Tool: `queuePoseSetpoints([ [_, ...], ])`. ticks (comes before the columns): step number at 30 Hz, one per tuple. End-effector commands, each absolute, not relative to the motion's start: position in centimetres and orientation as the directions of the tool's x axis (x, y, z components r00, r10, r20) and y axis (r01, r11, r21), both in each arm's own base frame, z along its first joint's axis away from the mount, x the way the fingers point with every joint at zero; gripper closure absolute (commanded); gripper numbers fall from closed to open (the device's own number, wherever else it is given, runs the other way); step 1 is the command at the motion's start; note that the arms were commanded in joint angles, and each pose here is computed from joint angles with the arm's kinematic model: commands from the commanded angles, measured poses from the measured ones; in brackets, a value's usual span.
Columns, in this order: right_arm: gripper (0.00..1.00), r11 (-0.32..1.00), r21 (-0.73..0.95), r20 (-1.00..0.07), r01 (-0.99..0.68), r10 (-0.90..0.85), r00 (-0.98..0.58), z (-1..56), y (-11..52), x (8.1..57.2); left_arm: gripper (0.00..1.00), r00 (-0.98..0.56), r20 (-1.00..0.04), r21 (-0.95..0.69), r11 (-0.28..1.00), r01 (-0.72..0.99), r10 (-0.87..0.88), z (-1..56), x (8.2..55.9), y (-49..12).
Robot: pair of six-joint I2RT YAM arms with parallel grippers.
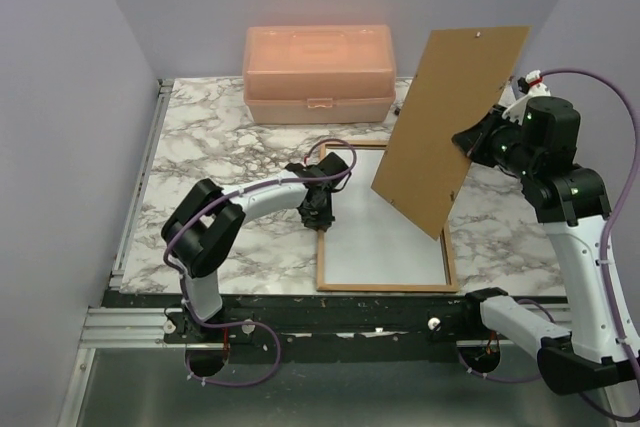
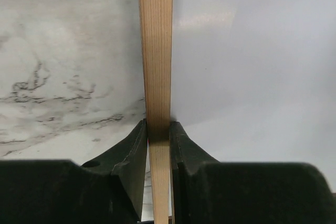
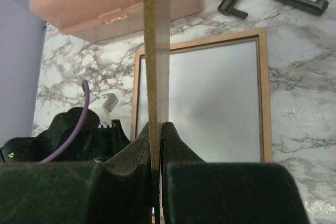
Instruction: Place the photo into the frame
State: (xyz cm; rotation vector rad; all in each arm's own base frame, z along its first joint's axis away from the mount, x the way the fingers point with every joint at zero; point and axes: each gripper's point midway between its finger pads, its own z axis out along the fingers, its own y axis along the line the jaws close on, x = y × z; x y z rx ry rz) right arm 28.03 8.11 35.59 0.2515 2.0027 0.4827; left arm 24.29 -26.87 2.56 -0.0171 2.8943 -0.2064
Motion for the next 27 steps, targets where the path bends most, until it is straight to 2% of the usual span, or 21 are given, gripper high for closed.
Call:
queuePoseSetpoints([
  [1,1.0,0.865,0.485,-0.811,-0.127,0.391,-0.436,36.9,9.9,28.9,0.96,-0.974,-0.217,-0.038,0.998,-0.058,-0.065,0.5,23.1,-20.9],
  [8,0.99,0.84,0.518,-0.775,-0.16,0.382,-0.504,35.1,11.3,29.1,0.97,-0.963,-0.271,-0.041,0.999,-0.004,-0.015,1.1,22.8,-18.4],
  [27,0.99,0.81,0.551,-0.725,-0.2,0.346,-0.595,32.8,13.0,29.2,1.0,-0.94,-0.324,-0.134,0.979,0.154,0.103,1.7,21.8,-19.3],
])
